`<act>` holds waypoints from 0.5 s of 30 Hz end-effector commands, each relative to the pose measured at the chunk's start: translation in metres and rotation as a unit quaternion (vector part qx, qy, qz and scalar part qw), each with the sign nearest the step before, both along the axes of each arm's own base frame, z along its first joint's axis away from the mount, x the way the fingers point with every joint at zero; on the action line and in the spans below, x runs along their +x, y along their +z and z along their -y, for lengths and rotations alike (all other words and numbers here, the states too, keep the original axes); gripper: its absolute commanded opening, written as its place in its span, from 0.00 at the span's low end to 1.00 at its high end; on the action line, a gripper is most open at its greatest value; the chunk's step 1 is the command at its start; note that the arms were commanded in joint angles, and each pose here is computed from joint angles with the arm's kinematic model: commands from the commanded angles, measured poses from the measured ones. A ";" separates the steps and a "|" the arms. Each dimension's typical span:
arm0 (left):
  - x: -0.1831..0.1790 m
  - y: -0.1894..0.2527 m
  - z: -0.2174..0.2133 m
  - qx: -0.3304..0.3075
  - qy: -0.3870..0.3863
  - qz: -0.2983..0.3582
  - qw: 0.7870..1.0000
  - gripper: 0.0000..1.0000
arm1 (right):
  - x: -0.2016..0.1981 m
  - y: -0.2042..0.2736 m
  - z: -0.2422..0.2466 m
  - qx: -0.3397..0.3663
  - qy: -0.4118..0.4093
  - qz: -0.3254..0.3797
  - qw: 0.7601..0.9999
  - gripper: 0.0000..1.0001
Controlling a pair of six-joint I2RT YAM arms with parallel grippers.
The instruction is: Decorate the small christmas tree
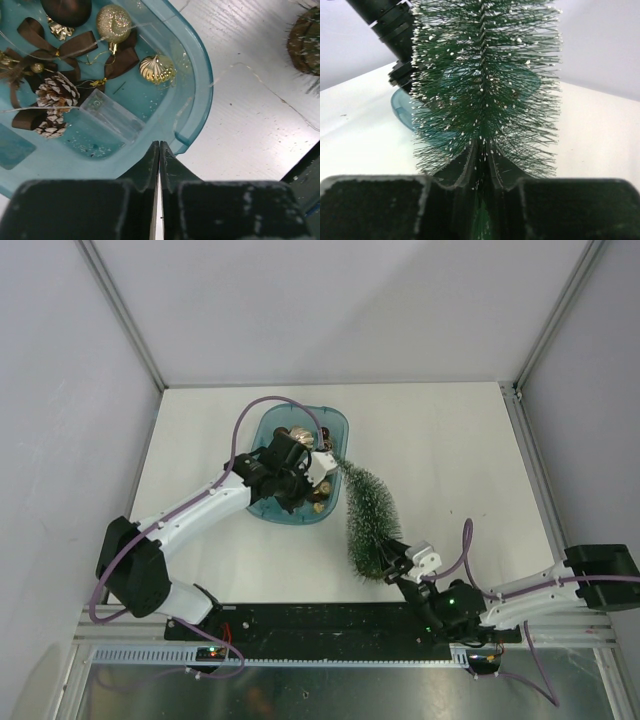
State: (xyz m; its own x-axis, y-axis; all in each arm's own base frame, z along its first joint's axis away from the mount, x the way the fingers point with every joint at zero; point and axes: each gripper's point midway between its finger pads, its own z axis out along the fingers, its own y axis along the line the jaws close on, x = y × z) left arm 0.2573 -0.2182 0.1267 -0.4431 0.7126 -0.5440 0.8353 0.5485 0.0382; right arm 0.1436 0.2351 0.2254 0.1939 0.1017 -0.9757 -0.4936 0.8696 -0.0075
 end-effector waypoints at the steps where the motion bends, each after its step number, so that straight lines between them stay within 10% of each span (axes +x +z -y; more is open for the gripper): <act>1: 0.011 0.018 0.002 -0.008 0.002 0.041 0.999 0.02 | -0.008 0.024 0.023 0.127 0.002 -0.039 0.991 0.23; 10: 0.011 0.052 -0.004 -0.031 0.008 0.088 0.996 0.01 | -0.020 0.029 0.031 0.119 0.013 -0.052 0.992 0.41; 15: -0.009 0.043 -0.012 -0.027 -0.017 0.072 0.997 0.44 | -0.025 0.027 0.030 0.108 0.016 -0.060 0.992 0.47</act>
State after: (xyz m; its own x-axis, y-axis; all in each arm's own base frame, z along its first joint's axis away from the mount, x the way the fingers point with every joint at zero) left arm 0.2606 -0.2098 0.1638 -0.3778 0.6838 -0.6242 0.8182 0.5621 0.1206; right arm 0.1173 0.2195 0.2246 0.1620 0.0921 -0.9825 -0.5344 0.8452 -0.0089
